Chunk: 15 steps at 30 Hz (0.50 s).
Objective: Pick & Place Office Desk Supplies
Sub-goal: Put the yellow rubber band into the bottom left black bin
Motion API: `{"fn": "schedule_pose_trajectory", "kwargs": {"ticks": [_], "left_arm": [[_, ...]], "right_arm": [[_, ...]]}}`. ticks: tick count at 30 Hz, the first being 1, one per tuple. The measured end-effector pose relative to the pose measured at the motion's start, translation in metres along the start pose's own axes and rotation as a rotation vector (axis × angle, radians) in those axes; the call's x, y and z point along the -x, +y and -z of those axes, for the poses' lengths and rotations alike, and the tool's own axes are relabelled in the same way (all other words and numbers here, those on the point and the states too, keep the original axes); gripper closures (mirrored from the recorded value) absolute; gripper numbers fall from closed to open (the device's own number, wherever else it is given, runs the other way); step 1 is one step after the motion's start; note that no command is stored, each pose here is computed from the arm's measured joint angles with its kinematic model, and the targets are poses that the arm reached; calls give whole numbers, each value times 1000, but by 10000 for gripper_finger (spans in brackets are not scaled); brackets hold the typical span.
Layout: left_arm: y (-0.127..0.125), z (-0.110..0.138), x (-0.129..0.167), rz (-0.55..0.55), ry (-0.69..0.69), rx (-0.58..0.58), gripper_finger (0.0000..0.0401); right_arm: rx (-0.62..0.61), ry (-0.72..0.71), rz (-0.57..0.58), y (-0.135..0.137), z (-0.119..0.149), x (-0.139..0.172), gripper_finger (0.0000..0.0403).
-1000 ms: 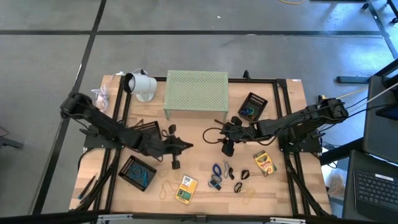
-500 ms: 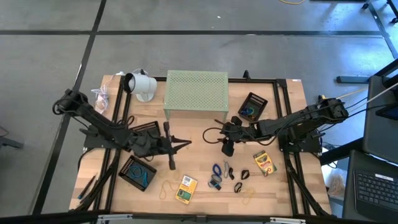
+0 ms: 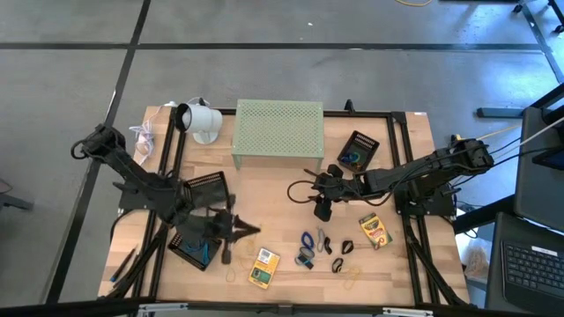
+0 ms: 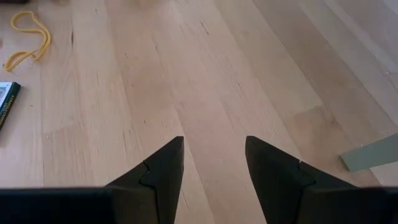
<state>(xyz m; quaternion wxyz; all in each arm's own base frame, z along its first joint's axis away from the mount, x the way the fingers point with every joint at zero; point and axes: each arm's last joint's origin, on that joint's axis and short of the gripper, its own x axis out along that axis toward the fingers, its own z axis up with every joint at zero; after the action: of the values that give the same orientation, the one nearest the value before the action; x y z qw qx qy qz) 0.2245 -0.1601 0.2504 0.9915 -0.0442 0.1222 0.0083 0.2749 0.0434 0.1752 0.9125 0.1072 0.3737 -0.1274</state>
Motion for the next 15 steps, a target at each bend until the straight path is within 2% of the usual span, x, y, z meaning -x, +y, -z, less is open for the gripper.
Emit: {"fn": "schedule_pose_trajectory", "kwargs": {"ticks": [5, 11, 15], "left_arm": [[-6, 23, 18, 4, 206, 173, 400], [-1, 43, 49, -10, 528, 387, 400], [1, 52, 69, -29, 710, 449, 400]], "right_arm": [[-3, 0, 0, 0, 0, 0, 227], [-24, 0, 0, 0, 0, 0, 227], [-25, 0, 0, 0, 0, 0, 227]]}}
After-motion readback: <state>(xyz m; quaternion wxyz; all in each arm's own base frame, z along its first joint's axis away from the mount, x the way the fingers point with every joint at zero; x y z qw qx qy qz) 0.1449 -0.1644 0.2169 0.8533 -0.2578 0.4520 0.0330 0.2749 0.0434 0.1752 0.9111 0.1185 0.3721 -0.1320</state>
